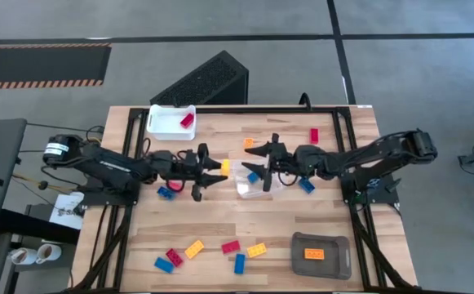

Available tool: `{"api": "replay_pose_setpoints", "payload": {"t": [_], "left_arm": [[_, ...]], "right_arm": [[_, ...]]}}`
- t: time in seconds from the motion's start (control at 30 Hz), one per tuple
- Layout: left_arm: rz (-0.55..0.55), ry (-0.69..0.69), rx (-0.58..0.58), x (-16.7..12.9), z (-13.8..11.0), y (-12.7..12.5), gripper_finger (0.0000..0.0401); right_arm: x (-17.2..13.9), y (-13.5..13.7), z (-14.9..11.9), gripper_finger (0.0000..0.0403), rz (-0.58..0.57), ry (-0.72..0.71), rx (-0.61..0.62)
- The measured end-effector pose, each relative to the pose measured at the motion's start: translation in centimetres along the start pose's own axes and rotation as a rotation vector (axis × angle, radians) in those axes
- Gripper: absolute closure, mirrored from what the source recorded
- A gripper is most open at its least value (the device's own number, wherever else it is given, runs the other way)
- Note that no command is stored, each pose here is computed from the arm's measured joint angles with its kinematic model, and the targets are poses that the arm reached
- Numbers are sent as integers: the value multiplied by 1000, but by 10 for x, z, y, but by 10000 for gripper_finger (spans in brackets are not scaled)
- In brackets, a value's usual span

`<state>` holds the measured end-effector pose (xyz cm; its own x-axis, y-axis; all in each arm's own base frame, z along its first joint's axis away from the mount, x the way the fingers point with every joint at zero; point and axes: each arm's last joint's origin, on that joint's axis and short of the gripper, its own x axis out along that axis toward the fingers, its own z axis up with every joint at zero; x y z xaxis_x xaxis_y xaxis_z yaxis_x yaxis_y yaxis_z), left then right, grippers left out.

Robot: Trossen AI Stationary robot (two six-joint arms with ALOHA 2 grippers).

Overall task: Sort & place blocks by color
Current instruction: Put the yellow game piece into the black bin

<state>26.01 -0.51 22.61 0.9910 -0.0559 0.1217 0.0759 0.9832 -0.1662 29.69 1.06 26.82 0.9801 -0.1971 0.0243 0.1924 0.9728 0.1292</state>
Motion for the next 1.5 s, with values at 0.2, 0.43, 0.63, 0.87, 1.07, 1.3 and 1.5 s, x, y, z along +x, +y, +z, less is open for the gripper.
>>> {"api": "replay_pose_setpoints", "payload": {"t": [0.2,0.43,0.63,0.87,1.07,1.3,1.5], "left_arm": [[23,27,-11,2,-8,1,298],[45,17,-32,4,-10,2,298],[47,26,-39,6,-14,3,298],[13,32,-47,6,-14,2,298],[4,47,-50,6,-16,2,298],[16,49,-62,6,-16,2,298],[76,48,-123,6,-17,4,218]], "right_arm": [[12,3,-10,143,49,-51,19],[22,7,-15,104,117,-69,78],[36,15,-15,55,125,-59,92],[53,18,-24,34,122,-33,98],[56,19,-23,96,122,-38,93],[56,19,-24,232,123,-31,91],[56,17,-24,264,148,-9,48]]}}
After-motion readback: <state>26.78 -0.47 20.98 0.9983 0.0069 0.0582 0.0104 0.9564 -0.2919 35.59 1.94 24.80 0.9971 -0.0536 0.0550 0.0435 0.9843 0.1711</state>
